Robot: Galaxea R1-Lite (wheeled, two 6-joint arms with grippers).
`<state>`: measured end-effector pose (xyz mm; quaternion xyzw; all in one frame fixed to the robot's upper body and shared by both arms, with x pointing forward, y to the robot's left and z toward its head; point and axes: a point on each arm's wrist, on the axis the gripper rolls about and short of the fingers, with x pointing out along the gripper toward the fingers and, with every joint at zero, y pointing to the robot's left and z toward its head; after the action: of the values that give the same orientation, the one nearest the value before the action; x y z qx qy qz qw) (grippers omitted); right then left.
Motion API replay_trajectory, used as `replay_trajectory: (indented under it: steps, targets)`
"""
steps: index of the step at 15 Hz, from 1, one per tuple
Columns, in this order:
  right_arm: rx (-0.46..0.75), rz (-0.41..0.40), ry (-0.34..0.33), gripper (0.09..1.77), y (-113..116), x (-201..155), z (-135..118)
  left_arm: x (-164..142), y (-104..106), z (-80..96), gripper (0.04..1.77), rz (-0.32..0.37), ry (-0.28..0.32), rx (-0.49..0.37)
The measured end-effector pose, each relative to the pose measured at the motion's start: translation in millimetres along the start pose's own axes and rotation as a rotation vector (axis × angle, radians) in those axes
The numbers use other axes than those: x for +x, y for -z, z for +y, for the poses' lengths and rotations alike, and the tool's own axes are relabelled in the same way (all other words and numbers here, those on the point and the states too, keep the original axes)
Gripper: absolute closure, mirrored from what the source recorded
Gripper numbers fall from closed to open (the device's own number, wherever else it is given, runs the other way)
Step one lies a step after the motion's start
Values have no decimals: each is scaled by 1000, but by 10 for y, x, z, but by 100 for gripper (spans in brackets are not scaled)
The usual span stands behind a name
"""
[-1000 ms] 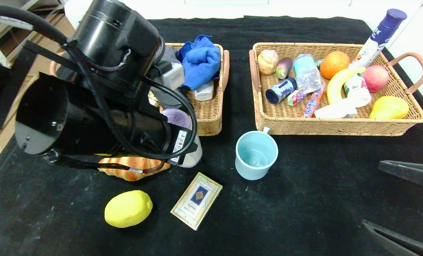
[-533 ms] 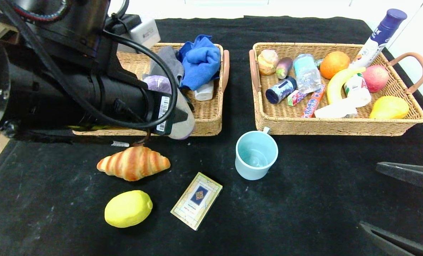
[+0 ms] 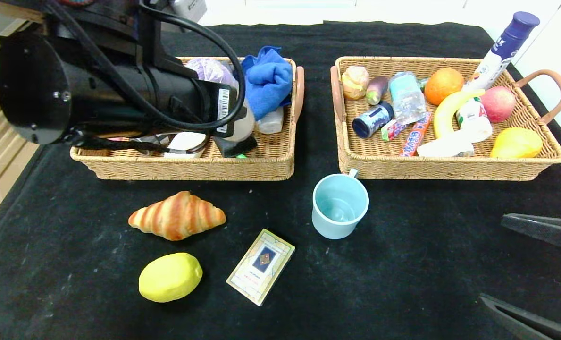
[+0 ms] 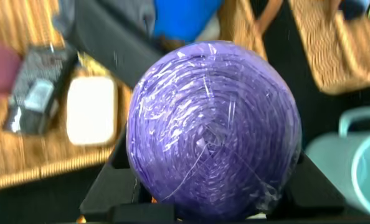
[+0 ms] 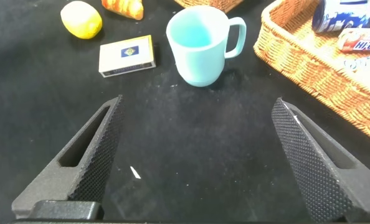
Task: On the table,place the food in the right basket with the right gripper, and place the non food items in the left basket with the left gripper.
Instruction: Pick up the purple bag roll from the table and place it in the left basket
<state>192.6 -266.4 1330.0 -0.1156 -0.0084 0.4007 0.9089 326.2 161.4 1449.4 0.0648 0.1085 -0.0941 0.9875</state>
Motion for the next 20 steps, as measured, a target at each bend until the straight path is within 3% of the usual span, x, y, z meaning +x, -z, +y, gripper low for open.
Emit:
replay_trajectory:
  steps: [3,8,10,14,20]
  targets:
    - [-2,-2,0,15,-3,-6,1,184,11,-67,87,-40,-55,32]
    - [-2,-4,1,15,-5,-10,1,406,41,34,87,-58,-191,64]
    - [-2,-4,1,15,-5,-10,1,437,44,74,87,-64,-212,60]
    - [-1,-2,1,15,0,-9,2,518,2,270,87,-115,-280,18]
    - [0,3,-1,15,9,-2,3,602,15,508,88,-138,-357,-13]
